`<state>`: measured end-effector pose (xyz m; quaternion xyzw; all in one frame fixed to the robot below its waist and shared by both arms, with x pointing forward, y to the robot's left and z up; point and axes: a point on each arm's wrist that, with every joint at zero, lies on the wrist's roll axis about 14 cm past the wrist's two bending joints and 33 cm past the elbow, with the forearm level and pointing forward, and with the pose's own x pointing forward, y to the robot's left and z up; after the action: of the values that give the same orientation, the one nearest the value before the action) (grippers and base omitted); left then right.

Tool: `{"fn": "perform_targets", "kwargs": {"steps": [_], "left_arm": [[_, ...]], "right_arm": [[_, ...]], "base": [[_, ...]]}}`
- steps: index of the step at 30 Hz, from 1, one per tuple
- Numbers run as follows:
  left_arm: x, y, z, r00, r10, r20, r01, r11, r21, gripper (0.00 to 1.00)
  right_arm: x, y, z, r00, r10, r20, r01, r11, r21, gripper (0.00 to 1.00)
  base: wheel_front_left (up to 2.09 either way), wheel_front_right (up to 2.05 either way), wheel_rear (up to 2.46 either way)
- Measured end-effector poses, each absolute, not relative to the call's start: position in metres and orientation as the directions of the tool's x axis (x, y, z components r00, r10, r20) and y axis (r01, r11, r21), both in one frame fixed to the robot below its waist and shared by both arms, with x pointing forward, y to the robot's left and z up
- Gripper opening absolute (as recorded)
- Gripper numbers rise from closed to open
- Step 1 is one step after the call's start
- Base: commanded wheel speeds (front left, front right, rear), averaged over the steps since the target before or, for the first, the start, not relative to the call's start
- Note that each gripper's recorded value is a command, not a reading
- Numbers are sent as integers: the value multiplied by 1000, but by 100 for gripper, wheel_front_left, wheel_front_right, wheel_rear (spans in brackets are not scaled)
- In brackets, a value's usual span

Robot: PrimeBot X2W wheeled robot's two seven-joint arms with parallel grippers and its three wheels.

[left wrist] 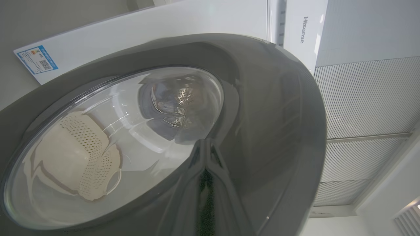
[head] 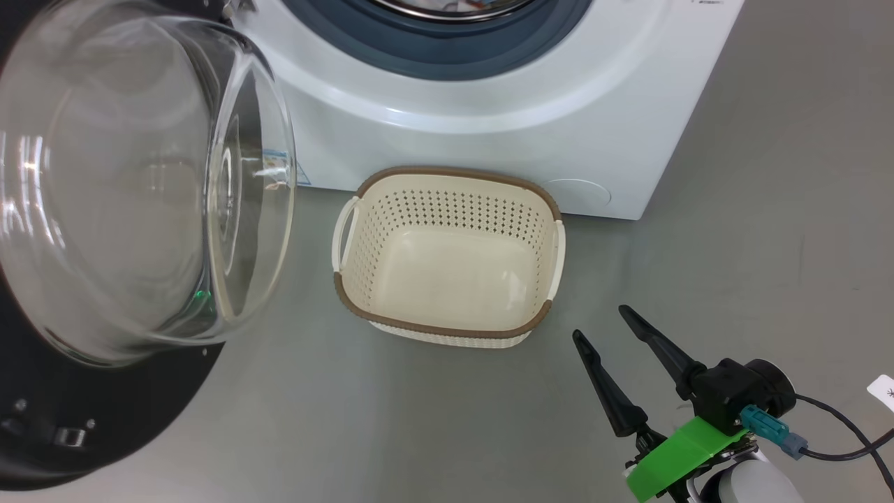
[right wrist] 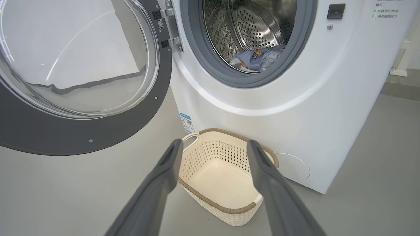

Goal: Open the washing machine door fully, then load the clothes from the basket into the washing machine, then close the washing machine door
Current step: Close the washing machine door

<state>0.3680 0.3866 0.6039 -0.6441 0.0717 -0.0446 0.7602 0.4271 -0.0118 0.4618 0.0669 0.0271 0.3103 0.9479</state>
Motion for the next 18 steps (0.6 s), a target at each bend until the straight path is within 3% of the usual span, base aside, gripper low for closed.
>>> {"fn": "perform_targets", "kwargs": {"steps": [8, 18], "left_arm": [[364, 358, 599, 959, -271, -82, -36, 170, -985, 0], [357, 315, 621, 918, -397, 11, 80, 156, -985, 0]], "right_arm": [[424, -19, 465, 821, 571, -5, -564, 813, 147, 100], [418, -15, 476, 826, 563, 21, -559, 814, 157, 100]], "base": [[0, 0, 0], [0, 0, 0]]}}
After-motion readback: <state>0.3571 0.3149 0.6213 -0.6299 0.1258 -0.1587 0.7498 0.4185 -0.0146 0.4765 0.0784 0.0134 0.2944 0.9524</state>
